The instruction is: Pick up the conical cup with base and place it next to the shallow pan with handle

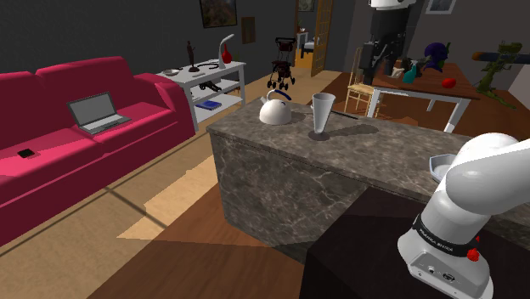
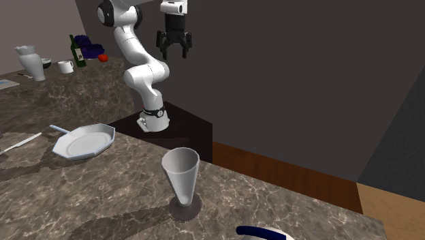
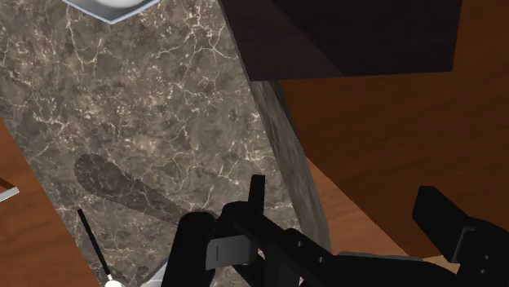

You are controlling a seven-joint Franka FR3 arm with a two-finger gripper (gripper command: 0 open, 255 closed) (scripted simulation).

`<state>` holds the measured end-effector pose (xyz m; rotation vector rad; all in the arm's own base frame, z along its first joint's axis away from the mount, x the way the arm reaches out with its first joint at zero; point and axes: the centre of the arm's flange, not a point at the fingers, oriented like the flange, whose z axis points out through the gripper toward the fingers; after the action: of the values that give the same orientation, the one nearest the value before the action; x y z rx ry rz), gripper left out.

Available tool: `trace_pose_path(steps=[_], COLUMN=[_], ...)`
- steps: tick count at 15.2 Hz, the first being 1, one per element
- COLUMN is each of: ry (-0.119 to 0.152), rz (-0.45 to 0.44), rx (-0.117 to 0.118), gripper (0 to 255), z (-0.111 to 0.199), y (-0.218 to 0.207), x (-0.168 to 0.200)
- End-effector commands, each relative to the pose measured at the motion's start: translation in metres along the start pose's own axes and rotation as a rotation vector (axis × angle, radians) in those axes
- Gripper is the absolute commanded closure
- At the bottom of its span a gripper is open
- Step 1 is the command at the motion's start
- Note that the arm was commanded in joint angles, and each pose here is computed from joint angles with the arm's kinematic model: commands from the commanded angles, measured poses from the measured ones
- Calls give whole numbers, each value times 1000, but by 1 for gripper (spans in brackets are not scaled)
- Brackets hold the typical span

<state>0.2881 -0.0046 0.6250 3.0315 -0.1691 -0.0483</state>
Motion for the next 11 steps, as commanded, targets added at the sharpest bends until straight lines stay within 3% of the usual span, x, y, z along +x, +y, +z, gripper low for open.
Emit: trace_pose_path(steps=[1,11], ry=[0,-28], rz=[0,29], rx=[0,-22], gripper=[0,0], z=[0,57], y=[0,37], x=[0,117])
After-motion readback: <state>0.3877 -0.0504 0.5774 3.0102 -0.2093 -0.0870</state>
